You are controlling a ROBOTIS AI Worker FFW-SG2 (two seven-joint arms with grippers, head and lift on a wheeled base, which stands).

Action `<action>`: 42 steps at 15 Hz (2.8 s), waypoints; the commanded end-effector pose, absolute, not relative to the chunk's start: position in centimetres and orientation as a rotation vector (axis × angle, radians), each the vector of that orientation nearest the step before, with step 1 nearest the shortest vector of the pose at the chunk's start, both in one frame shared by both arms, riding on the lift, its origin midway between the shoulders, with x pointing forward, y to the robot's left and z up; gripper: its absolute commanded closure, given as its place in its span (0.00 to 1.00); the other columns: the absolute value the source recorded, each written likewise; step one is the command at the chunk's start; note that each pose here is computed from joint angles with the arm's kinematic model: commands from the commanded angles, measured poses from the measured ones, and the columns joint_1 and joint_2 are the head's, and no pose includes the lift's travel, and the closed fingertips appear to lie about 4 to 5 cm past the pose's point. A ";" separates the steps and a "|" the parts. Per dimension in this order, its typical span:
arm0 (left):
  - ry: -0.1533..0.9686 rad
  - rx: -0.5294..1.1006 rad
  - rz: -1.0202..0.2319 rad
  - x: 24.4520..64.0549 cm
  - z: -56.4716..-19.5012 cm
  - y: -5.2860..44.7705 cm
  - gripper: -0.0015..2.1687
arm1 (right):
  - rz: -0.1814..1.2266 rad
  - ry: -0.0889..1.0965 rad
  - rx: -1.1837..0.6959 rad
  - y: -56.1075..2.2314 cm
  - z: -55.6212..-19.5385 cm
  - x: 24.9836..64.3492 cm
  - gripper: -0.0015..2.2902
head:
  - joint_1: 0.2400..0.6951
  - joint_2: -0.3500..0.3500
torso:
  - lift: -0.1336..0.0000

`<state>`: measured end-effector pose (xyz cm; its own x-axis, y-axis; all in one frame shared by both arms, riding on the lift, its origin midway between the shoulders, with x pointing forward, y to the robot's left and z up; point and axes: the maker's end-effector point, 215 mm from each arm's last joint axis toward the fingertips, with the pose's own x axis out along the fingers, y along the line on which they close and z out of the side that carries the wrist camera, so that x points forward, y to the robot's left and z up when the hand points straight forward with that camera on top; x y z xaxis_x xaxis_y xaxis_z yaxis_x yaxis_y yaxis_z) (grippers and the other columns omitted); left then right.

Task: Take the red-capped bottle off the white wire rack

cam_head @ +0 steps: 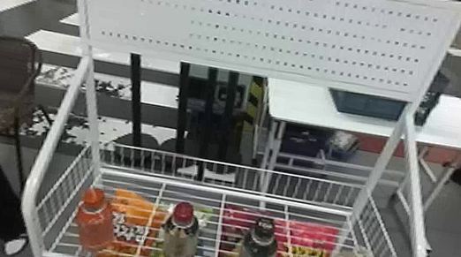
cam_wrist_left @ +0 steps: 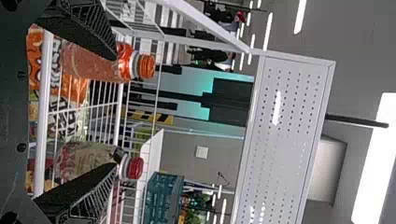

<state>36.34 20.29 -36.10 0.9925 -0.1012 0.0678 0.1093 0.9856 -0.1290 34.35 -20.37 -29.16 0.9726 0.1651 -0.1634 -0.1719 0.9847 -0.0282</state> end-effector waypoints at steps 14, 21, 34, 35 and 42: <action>0.075 -0.072 -0.250 45.6 -42.7 10.5 0.00 | 0.166 0.194 -0.057 -20.5 -30.1 34.3 0.06 | 0.57 0.50 | 1.00; 0.125 -0.036 -0.245 49.7 -44.2 10.6 0.00 | 0.164 0.202 -0.060 -20.6 -30.3 34.4 0.06 | 0.57 0.50 | 1.00; 0.108 -0.042 -0.221 56.4 -43.4 10.1 0.10 | 0.139 0.240 -0.082 -22.1 -31.3 34.0 0.06 | 0.57 0.50 | 1.00; 0.106 -0.042 -0.208 56.5 -43.3 10.4 0.09 | 0.139 0.238 -0.082 -22.1 -31.1 34.0 0.06 | 0.57 0.50 | 1.00; 0.126 -0.047 -0.213 55.9 -44.5 10.6 0.87 | 0.143 0.228 -0.082 -21.8 -30.6 34.4 0.06 | 0.57 0.50 | 1.00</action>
<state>56.04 10.60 -44.53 0.9693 -0.2139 -0.1215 0.2081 0.9764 -0.0581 34.30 -21.87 -30.63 0.9638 0.1313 -0.2323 -0.1500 0.9866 -0.0648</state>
